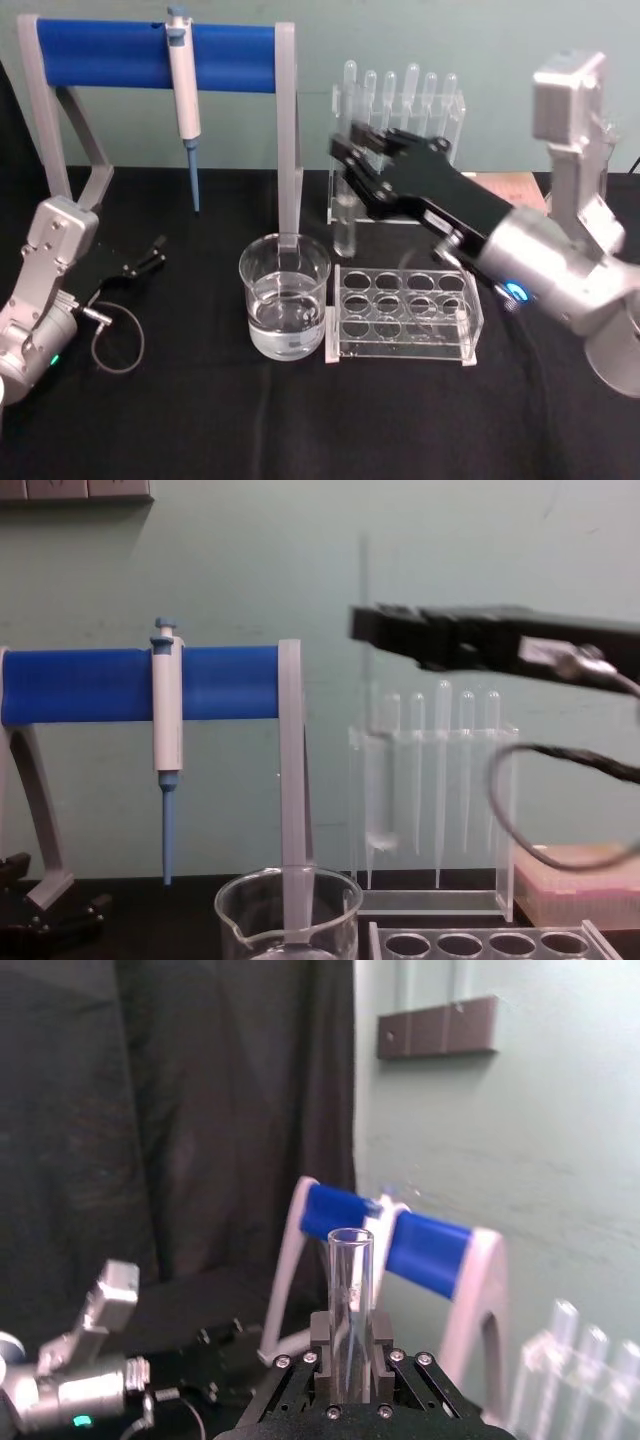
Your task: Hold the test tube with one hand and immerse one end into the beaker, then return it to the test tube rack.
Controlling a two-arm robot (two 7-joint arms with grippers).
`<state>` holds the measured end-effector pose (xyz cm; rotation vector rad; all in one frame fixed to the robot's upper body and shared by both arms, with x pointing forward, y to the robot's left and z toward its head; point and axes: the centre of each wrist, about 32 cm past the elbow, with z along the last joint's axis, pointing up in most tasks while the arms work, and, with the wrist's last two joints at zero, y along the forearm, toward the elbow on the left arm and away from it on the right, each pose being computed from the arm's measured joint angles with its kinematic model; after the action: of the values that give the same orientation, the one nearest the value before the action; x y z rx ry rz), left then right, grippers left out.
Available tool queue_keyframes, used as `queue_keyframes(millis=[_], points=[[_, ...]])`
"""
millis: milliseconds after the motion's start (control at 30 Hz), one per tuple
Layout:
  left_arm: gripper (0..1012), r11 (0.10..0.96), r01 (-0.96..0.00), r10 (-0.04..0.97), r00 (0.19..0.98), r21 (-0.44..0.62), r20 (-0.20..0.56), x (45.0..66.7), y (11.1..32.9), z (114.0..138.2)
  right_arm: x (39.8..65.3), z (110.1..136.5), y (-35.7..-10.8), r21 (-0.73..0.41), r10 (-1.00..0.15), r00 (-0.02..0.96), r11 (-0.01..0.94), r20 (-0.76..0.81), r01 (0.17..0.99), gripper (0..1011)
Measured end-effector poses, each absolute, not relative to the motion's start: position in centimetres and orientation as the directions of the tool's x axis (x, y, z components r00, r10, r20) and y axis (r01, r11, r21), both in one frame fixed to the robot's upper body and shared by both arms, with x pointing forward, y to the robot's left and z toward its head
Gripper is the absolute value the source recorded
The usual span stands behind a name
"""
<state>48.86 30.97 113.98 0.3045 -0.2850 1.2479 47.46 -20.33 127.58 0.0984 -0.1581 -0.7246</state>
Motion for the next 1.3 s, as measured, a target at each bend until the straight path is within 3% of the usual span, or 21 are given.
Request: queue_keyframes(millis=[200, 500, 900, 1300], points=[[1000, 0.287, -0.955, 0.880, 0.292, 0.070, 0.374, 48.9, 31.0, 114.0, 48.7, 127.6, -18.2, 0.145, -0.637, 0.763, 0.769, 0.109, 0.622, 223], [1000, 0.287, -0.955, 0.880, 0.292, 0.070, 0.374, 48.9, 31.0, 114.0, 50.4, 123.0, -16.1, 0.137, -0.613, 0.785, 0.788, 0.088, 0.600, 223], [1000, 0.287, -0.955, 0.880, 0.292, 0.070, 0.374, 48.9, 31.0, 114.0, 50.6, 117.9, -16.0, 0.127, -0.617, 0.785, 0.785, 0.061, 0.607, 222], [1000, 0.287, -0.955, 0.880, 0.292, 0.070, 0.374, 48.9, 31.0, 114.0, 50.4, 115.7, -16.2, 0.121, -0.614, 0.787, 0.787, 0.054, 0.605, 222]])
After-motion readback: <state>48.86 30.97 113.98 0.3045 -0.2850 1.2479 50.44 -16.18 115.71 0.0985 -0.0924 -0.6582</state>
